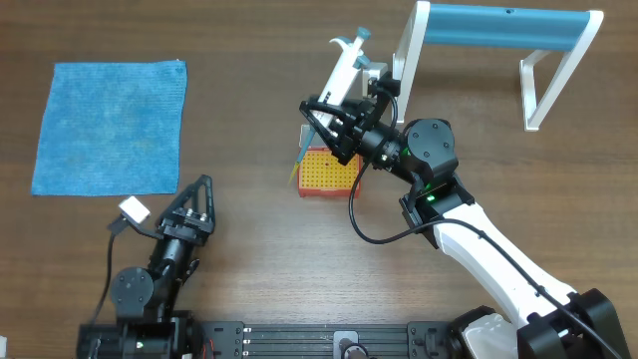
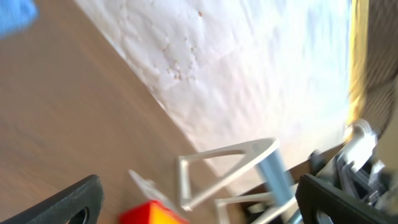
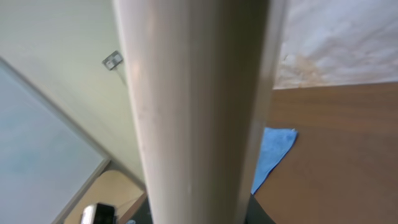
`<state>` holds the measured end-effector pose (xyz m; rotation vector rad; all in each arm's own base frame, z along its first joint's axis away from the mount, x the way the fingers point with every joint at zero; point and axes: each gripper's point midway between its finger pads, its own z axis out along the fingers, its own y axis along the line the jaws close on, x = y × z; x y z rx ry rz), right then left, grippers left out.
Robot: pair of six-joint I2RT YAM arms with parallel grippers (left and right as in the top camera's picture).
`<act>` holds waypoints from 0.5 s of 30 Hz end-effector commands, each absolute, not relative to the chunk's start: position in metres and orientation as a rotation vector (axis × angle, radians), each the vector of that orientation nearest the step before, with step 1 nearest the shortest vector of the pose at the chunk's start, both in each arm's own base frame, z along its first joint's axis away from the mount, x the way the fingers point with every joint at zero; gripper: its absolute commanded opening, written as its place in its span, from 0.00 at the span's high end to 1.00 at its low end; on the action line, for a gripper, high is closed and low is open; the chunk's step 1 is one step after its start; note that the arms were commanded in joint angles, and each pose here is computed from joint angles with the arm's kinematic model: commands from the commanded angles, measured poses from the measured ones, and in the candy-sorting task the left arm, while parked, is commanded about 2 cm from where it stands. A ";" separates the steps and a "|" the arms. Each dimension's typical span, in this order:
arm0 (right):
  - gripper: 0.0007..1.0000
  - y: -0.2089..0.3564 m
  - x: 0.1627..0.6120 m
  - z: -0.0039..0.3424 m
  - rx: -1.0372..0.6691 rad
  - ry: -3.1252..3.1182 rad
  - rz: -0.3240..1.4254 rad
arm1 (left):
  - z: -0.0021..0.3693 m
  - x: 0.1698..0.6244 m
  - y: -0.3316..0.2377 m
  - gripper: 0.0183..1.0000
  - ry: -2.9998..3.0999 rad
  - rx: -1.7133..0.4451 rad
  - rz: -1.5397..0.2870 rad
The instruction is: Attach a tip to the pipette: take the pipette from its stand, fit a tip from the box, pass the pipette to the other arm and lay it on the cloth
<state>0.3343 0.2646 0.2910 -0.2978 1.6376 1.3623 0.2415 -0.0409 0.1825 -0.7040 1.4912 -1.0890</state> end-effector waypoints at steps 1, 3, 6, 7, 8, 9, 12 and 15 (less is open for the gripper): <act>0.92 0.274 0.311 0.302 -0.426 1.621 1.478 | 0.189 0.242 -0.040 0.00 1.408 -0.883 -1.267; 0.92 0.277 0.303 0.301 -0.472 1.628 1.510 | 0.195 0.245 -0.039 0.00 1.389 -0.866 -1.277; 0.92 0.275 0.305 0.296 -0.460 1.651 1.507 | 0.236 0.250 -0.053 0.03 1.357 -0.676 -1.322; 0.92 0.273 0.307 0.293 -0.449 1.666 1.501 | 0.240 0.254 -0.063 0.03 1.425 -0.622 -1.326; 0.92 0.270 0.310 0.290 -0.434 1.685 1.497 | 0.251 0.264 -0.078 0.03 1.519 -0.527 -1.340; 0.93 0.268 0.310 0.290 -0.441 1.685 1.500 | 0.266 0.272 -0.089 0.03 1.563 -0.431 -1.352; 0.92 0.265 0.305 0.289 -0.482 1.686 1.526 | 0.321 0.300 -0.147 0.02 1.756 0.067 -1.599; 0.92 0.268 0.295 0.289 -0.539 1.688 1.565 | 0.339 0.315 -0.191 0.13 1.859 0.466 -1.842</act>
